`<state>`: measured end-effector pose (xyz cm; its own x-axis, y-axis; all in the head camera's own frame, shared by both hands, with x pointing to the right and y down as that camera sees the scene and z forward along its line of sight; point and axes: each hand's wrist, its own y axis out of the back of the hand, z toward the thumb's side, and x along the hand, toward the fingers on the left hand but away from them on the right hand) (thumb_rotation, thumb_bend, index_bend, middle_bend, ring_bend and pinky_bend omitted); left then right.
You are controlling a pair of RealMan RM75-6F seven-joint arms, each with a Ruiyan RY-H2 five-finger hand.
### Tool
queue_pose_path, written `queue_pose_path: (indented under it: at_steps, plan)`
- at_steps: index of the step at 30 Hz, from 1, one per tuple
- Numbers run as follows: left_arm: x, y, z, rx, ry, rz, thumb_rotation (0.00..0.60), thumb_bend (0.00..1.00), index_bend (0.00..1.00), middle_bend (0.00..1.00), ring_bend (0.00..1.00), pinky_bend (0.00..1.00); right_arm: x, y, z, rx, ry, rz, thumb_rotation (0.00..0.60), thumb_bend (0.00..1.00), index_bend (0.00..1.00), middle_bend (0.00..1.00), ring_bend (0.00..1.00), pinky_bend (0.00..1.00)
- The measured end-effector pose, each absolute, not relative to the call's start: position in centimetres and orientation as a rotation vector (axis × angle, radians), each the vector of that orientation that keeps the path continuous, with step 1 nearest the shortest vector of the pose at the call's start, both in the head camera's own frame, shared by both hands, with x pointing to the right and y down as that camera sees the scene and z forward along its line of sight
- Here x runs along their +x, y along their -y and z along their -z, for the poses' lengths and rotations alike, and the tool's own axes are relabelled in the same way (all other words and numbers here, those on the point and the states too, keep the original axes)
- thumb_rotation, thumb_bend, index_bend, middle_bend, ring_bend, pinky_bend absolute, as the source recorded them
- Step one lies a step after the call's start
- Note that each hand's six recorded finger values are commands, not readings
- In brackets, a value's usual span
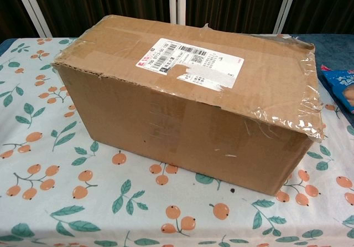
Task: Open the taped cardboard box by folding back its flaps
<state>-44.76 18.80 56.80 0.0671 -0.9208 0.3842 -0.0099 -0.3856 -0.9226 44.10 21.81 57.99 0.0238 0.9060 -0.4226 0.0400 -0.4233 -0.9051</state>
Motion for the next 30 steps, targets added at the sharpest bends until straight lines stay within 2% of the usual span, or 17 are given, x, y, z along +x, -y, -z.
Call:
queue_pose_path:
  at_steps: [13,16,22,24,27,28,30]
  plan:
    - [-43.2,-17.4,-56.7,-1.590,-0.958,1.380,0.581,0.03,0.12,0.16,0.15,0.25,45.0,-21.7,-58.0,-1.558,1.012,-1.502,0.600,0.18,0.00,0.00,0.00,0.00]
    - [-42.3,-16.2,-56.3,-1.634,-0.977,1.337,0.582,0.04,0.12,0.16,0.15,0.25,45.2,-21.9,-57.6,-1.557,1.019,-1.493,0.600,0.18,0.00,0.00,0.00,0.00]
    - [-39.2,-10.6,-54.8,-1.714,-1.011,1.206,0.578,0.04,0.12,0.17,0.15,0.25,45.2,-21.9,-56.9,-1.548,1.023,-1.471,0.600,0.18,0.00,0.00,0.00,0.00]
    - [-37.8,-8.4,-54.6,-1.749,-1.024,1.179,0.534,0.03,0.13,0.18,0.15,0.25,44.9,-21.8,-56.7,-1.550,1.019,-1.454,0.600,0.18,0.00,0.00,0.00,0.00]
    - [-35.2,-5.3,-54.6,-1.816,-1.028,1.133,0.382,0.01,0.15,0.22,0.16,0.23,44.8,-21.6,-56.5,-1.547,1.018,-1.446,0.600,0.18,0.00,0.00,0.00,0.00]
    - [-34.2,-4.4,-54.6,-1.837,-1.029,1.114,0.308,0.00,0.17,0.25,0.16,0.22,44.9,-21.6,-56.5,-1.545,1.020,-1.448,0.600,0.18,0.00,0.00,0.00,0.00]
    - [-31.7,-2.5,-54.5,-1.887,-1.046,1.059,0.211,0.00,0.21,0.30,0.17,0.21,45.2,-21.6,-56.6,-1.540,1.026,-1.460,0.600,0.18,0.00,0.00,0.00,0.00]
